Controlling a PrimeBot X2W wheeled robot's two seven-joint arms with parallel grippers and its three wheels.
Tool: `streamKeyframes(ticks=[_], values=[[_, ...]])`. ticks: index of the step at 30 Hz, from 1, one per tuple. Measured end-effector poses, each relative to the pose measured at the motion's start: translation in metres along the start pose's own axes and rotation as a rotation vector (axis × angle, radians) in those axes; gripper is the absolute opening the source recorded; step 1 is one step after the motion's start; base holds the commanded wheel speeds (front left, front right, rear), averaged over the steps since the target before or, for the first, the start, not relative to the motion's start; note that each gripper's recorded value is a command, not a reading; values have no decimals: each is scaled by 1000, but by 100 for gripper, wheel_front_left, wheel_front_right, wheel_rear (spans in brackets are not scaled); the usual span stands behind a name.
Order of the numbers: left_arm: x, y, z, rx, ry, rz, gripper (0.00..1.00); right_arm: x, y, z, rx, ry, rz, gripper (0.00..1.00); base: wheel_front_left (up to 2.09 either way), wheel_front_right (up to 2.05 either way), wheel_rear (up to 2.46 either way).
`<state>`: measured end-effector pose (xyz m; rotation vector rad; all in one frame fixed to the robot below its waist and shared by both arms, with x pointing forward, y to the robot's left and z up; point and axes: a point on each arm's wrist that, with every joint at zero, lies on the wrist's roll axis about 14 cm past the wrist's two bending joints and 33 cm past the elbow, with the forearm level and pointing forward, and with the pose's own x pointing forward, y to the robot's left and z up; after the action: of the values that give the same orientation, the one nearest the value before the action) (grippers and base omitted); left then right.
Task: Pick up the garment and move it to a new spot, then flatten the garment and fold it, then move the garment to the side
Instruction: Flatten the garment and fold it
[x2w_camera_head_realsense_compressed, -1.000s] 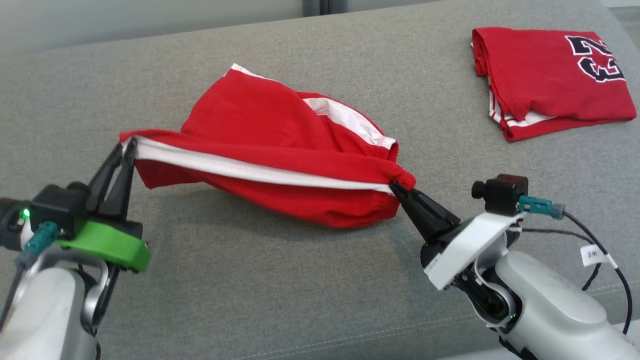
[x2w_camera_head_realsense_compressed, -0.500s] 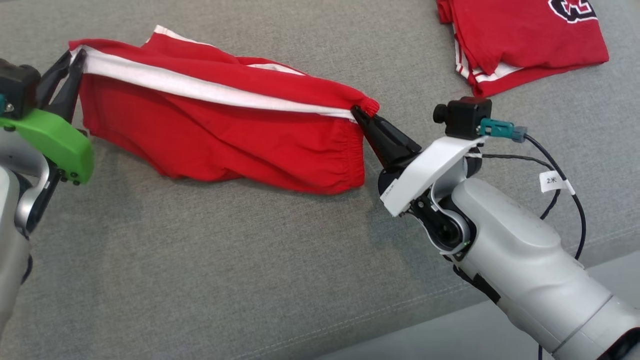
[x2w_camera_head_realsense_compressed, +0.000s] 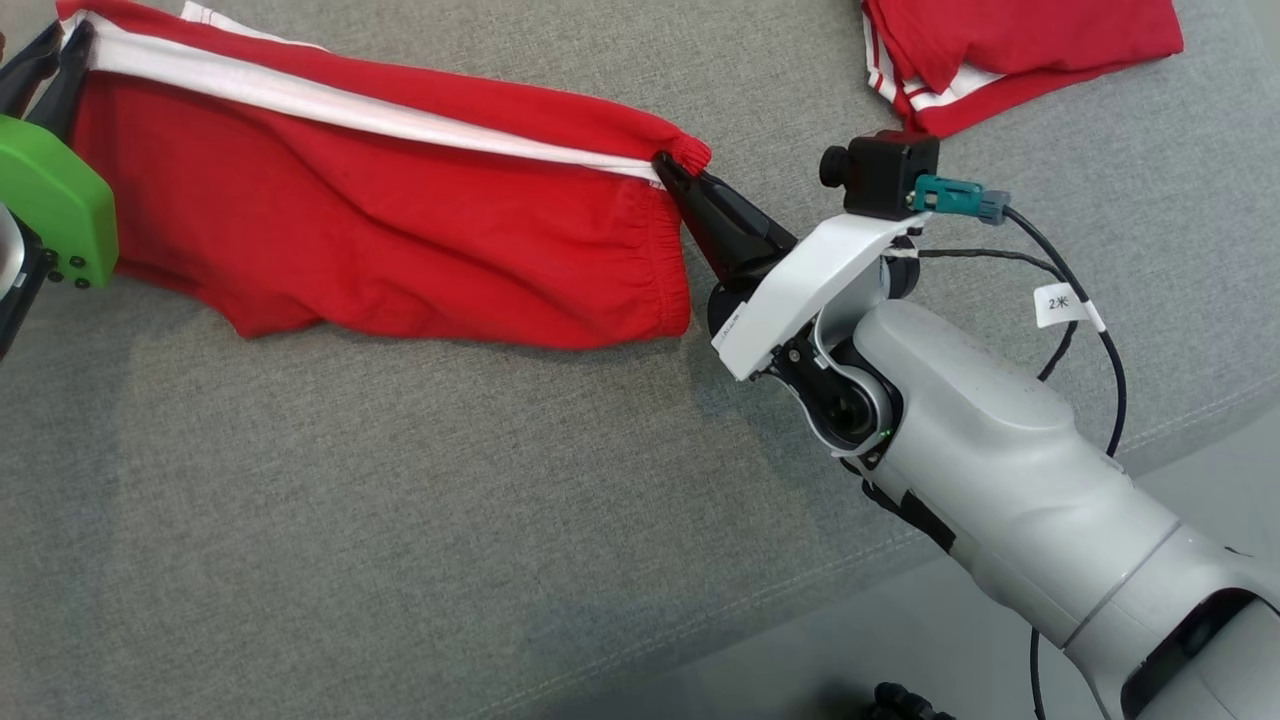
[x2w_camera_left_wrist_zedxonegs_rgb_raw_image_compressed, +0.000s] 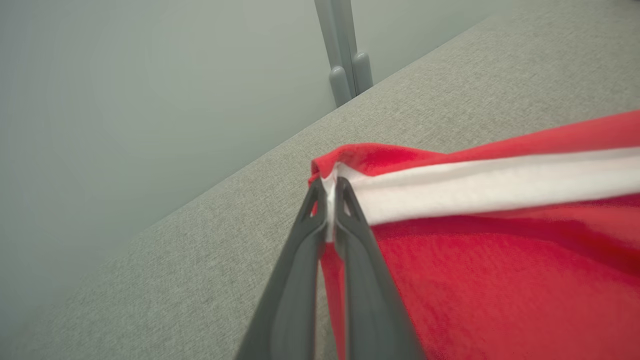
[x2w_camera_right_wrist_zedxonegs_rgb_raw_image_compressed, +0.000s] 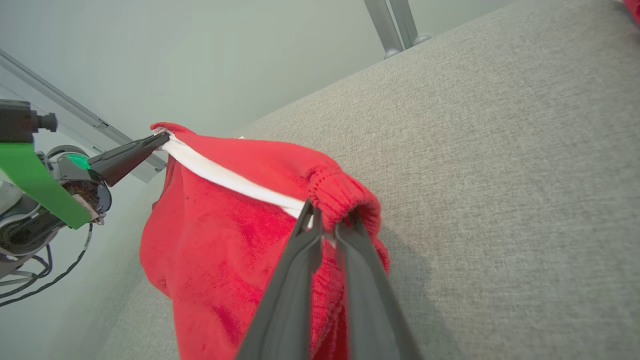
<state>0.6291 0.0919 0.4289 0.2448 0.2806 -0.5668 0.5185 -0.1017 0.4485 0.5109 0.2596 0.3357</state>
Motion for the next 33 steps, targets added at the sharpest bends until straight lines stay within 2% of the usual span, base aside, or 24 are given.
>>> streamKeyframes(ticks=[6, 7, 8, 9, 10, 11, 18, 27, 33], values=[[10, -4, -11, 2, 21, -15, 0, 6, -6, -8, -5, 23, -13, 0, 0, 0, 0], [10, -3, -12, 1, 17, -14, 27, 7, -5, -8, -4, 25, -12, 0, 0, 0, 0], [11, -3, -12, -1, 15, -13, 39, 8, -4, -8, -4, 24, -7, 0, 0, 0, 0], [11, -2, -12, -4, 14, -12, 49, 9, -3, -8, -5, 21, -4, 29, 0, 0, 0], [11, -3, -13, -5, 12, -15, 91, 10, -3, -8, -7, 23, -4, 94, 0, 0, 0], [10, -4, -13, -6, 7, -16, 100, 10, -3, -9, -8, 25, -3, 100, 0, 0, 0], [-1, -2, -6, -18, -42, 1, 100, 6, -7, 7, -84, -7, -3, 100, 0, 0, 0], [-30, 4, -5, -56, -71, 48, 100, -18, -9, 21, -173, -65, -10, 100, 0, 0, 0], [-53, 12, 9, -92, -131, 115, 100, -34, 5, 30, -220, -126, 16, 100, 0, 0, 0]])
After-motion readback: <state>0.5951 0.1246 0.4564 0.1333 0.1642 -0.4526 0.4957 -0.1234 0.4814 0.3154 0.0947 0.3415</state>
